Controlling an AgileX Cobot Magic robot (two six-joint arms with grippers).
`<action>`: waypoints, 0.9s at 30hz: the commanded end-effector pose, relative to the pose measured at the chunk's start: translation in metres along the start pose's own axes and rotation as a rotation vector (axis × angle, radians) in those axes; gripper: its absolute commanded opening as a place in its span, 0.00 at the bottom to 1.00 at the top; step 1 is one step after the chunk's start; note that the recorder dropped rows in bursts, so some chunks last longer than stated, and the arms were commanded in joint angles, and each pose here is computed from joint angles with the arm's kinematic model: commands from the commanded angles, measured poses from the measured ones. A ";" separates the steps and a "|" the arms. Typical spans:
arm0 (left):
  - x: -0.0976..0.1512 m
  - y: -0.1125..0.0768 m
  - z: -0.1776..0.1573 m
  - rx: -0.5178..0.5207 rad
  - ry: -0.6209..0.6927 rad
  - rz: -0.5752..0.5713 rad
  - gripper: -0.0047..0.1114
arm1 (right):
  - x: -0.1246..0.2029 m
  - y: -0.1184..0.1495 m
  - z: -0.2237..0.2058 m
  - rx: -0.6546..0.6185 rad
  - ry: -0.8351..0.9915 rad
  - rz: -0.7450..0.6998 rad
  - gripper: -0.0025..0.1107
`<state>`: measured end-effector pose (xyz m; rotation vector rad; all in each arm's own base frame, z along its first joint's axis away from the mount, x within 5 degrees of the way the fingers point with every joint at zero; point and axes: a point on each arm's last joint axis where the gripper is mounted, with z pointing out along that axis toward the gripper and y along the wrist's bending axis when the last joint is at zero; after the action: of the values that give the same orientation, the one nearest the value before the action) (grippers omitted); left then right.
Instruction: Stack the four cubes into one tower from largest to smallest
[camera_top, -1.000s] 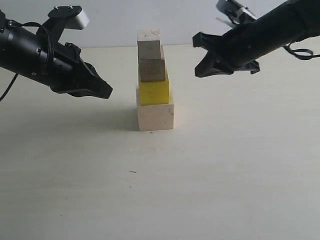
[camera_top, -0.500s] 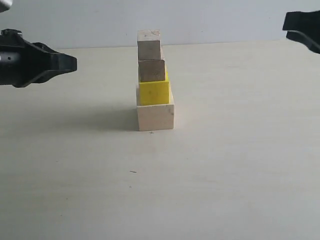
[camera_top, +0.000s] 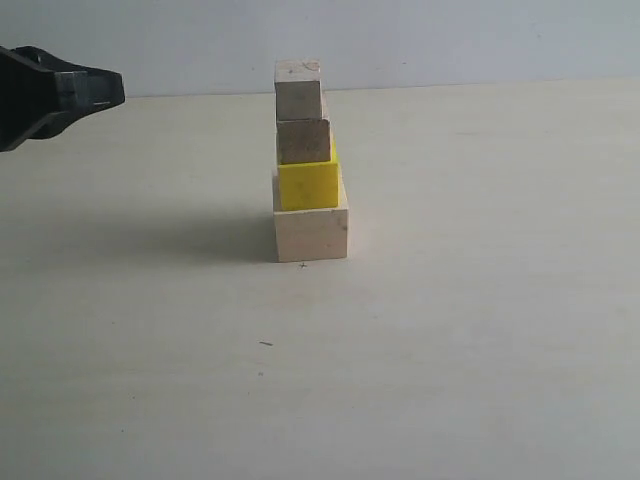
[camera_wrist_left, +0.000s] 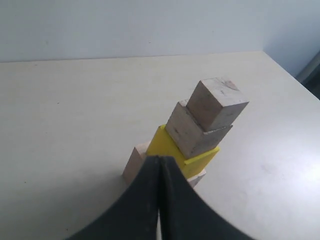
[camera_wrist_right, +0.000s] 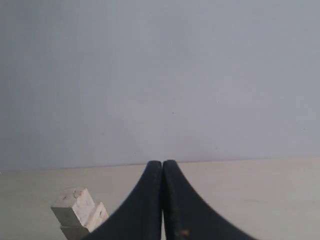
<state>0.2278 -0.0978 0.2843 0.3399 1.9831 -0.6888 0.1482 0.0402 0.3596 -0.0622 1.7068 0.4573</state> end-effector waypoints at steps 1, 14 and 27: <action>0.000 0.001 -0.002 -0.009 -0.007 -0.005 0.04 | -0.003 0.002 -0.012 -0.005 -0.039 -0.024 0.02; 0.000 0.000 -0.003 -0.008 -0.009 0.006 0.04 | -0.005 0.004 -0.015 -0.009 -0.052 -0.024 0.02; -0.030 -0.022 -0.122 -0.296 -0.294 0.576 0.04 | -0.004 0.004 -0.015 -0.011 -0.051 -0.022 0.02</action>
<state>0.1645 -0.0593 0.3475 0.6163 1.6455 -0.1966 0.1344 0.0383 0.3678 -0.0698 1.6506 0.4604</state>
